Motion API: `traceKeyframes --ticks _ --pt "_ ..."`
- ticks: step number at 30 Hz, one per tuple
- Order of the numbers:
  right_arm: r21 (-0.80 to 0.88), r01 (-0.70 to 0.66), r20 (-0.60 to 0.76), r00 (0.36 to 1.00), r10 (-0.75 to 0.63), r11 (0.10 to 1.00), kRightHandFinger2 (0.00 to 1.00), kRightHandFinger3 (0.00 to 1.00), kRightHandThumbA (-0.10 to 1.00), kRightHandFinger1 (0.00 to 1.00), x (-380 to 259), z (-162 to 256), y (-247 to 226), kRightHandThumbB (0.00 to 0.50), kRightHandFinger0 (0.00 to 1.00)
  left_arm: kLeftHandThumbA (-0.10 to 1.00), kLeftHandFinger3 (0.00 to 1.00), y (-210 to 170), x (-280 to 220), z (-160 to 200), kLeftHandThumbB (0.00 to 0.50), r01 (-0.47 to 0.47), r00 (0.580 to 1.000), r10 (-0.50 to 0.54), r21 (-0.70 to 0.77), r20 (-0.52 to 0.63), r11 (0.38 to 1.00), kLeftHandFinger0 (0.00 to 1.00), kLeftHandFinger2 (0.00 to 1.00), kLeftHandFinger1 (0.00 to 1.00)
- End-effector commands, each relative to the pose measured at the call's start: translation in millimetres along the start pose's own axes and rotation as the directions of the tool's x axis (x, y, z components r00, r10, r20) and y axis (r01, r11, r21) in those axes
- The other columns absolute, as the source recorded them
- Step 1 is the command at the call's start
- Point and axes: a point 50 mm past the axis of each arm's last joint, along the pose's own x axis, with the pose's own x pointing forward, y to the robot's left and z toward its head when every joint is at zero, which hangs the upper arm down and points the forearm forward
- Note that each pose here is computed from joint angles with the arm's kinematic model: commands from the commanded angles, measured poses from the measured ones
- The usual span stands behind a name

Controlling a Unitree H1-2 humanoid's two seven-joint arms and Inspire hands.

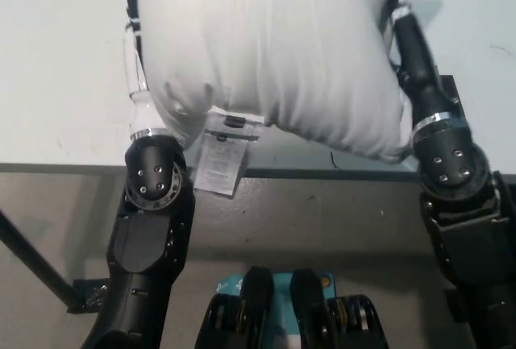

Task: The robot uses both hands to lift the pillow and then drops it on the table

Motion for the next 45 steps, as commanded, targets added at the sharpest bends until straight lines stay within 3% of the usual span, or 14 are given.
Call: traceKeyframes --ticks 1,5,8,11,12,14,20,23,37,38,41,42,45 --pt "0.092 -0.080 0.129 0.989 0.068 0.992 1.00 1.00 1.00 1.00 28 24 10 0.276 1.00 1.00 1.00 -37 19 25 0.058 0.131 0.988 -0.128 -0.031 0.090 0.991 1.00 1.00 1.00" --pt "0.117 -0.095 0.118 0.990 0.082 0.989 1.00 1.00 1.00 1.00 32 14 11 0.257 1.00 1.00 1.00 -39 18 20 0.065 0.137 0.988 -0.134 -0.030 0.072 0.990 1.00 1.00 1.00" --pt "0.138 -0.120 0.053 0.992 0.114 0.983 1.00 1.00 1.00 1.00 42 -7 21 0.228 1.00 1.00 1.00 -49 12 8 0.043 0.141 0.990 -0.141 -0.048 0.008 0.989 1.00 1.00 1.00" --pt "0.141 -0.143 -0.023 0.989 0.148 0.980 1.00 1.00 1.00 1.00 43 -29 40 0.178 1.00 1.00 1.00 -62 3 -7 0.033 0.174 0.984 -0.176 -0.037 -0.039 0.984 1.00 1.00 1.00" --pt "0.142 -0.146 -0.039 0.987 0.153 0.979 1.00 1.00 1.00 1.00 43 -34 43 0.123 1.00 1.00 1.00 -66 0 -12 0.011 0.191 0.980 -0.192 -0.030 -0.057 0.981 1.00 1.00 1.00" --pt "0.171 -0.164 -0.088 0.979 0.181 0.972 1.00 1.00 1.00 1.00 38 -51 51 0.166 1.00 1.00 1.00 -72 -7 -21 0.002 0.229 0.970 -0.228 -0.004 -0.080 0.973 1.00 1.00 1.00" --pt "0.164 -0.189 -0.074 0.976 0.203 0.968 1.00 1.00 1.00 1.00 39 -52 58 0.149 1.00 1.00 1.00 -72 -11 -32 0.000 0.253 0.963 -0.250 0.022 -0.100 0.967 1.00 1.00 1.00" --pt "0.138 -0.190 -0.071 0.977 0.201 0.972 1.00 1.00 1.00 1.00 39 -51 56 0.181 1.00 1.00 1.00 -66 -12 -37 0.000 0.255 0.963 -0.248 0.058 -0.110 0.965 1.00 1.00 1.00" --pt "0.155 -0.140 -0.068 0.986 0.152 0.978 1.00 1.00 1.00 1.00 38 -54 26 0.182 1.00 1.00 1.00 -42 -5 -44 0.023 0.258 0.963 -0.244 0.138 -0.112 0.956 1.00 1.00 1.00" --pt "0.123 -0.089 -0.065 0.993 0.097 0.988 1.00 1.00 1.00 1.00 43 -58 -1 0.236 1.00 1.00 1.00 -21 9 -40 0.059 0.268 0.963 -0.257 0.288 -0.076 0.919 1.00 1.00 1.00" --pt "0.120 -0.083 -0.065 0.994 0.091 0.989 1.00 1.00 1.00 1.00 43 -58 -4 0.243 1.00 1.00 1.00 -19 10 -40 0.059 0.269 0.963 -0.260 0.307 -0.071 0.913 1.00 1.00 1.00" --pt "0.119 -0.030 -0.077 0.996 0.040 0.992 1.00 1.00 1.00 1.00 46 -67 -30 0.255 1.00 1.00 1.00 5 24 -33 0.020 0.241 0.968 -0.249 0.382 -0.029 0.892 1.00 1.00 1.00" --pt "0.119 -0.019 -0.087 0.996 0.029 0.993 1.00 1.00 1.00 1.00 47 -70 -38 0.252 1.00 1.00 1.00 13 29 -30 0.010 0.229 0.969 -0.245 0.416 -0.016 0.880 1.00 1.00 1.00"
